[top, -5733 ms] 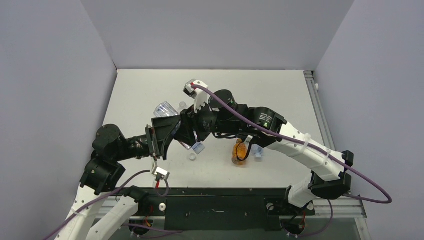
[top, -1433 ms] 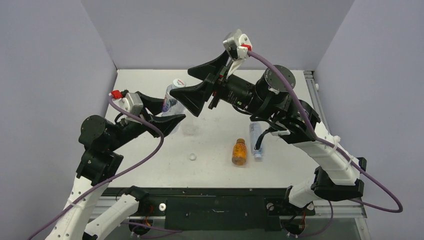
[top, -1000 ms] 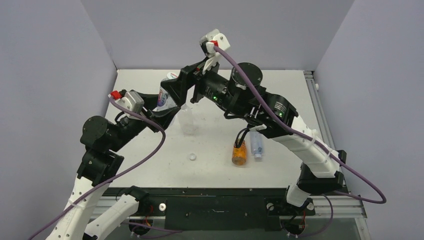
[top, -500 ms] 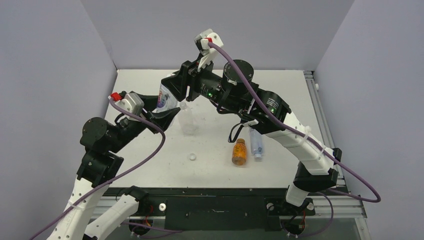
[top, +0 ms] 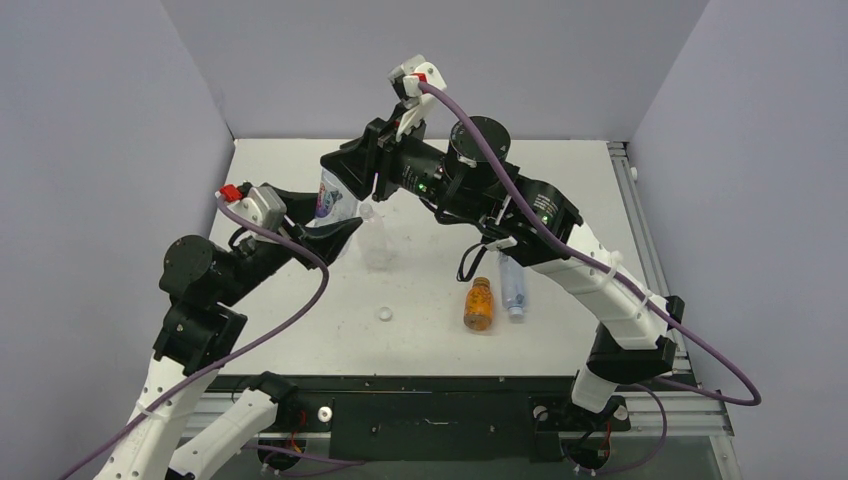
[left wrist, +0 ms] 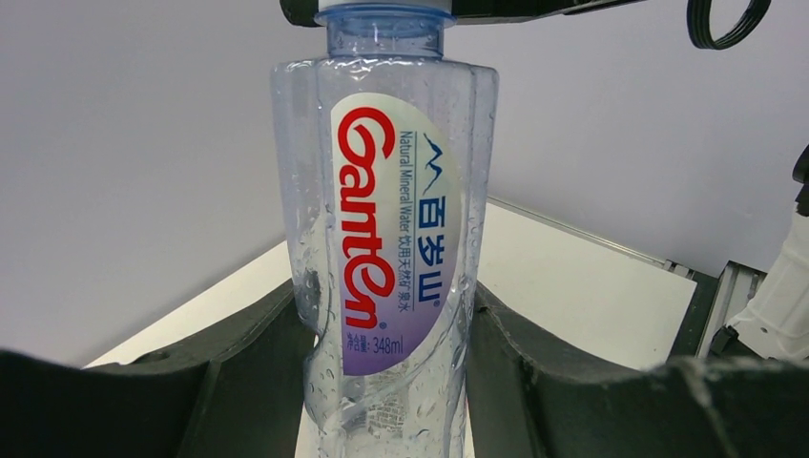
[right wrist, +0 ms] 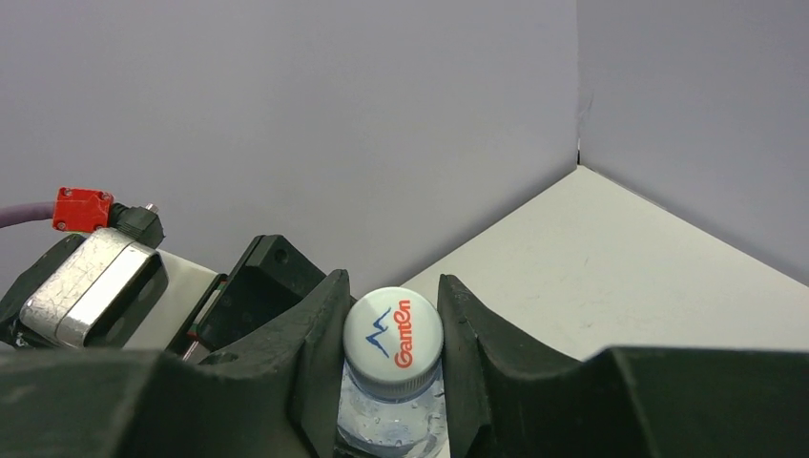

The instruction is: Unscrew the bottle caps

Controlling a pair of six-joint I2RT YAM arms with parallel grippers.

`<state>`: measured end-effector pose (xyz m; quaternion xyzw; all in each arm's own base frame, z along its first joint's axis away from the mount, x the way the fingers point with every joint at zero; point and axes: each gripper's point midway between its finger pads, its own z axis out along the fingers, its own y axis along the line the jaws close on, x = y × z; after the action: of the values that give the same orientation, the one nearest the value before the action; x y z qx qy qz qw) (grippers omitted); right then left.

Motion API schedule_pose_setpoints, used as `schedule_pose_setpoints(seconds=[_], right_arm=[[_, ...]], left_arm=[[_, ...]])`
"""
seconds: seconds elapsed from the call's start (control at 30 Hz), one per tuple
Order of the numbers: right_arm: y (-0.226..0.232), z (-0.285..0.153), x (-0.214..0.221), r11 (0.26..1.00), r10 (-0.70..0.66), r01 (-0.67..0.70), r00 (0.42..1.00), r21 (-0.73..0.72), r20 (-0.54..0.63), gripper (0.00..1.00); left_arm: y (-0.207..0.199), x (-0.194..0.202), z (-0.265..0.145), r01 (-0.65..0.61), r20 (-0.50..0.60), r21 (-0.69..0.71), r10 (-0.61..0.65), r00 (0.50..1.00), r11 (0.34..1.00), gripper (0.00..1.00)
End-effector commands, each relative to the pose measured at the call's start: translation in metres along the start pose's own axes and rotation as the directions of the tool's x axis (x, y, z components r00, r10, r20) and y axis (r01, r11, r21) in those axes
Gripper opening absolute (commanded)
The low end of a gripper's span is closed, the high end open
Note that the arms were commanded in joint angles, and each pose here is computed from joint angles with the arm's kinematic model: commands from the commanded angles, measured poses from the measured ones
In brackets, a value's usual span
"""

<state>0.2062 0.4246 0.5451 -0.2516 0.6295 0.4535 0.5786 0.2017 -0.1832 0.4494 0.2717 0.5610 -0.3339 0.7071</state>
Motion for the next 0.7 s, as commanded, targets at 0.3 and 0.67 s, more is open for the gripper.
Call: schedule_pose_setpoints(seconds=[0.3,0.67], right_arm=[[0.058,-0.041,-0.010,0.940,-0.082,0.089,0.996,-0.329,0.035,0.00],[0.114,-0.116,-0.032,0.666,-0.019,0.075,0.996,-0.742,0.084,0.00]], left_arm=[[-0.049,-0.046,0.002,0.134,0.050,0.269,-0.153,0.987,0.954,0.00],[-0.098,-0.057,-0.022,0.193,-0.061,0.521,-0.189,0.980,0.832,0.00]])
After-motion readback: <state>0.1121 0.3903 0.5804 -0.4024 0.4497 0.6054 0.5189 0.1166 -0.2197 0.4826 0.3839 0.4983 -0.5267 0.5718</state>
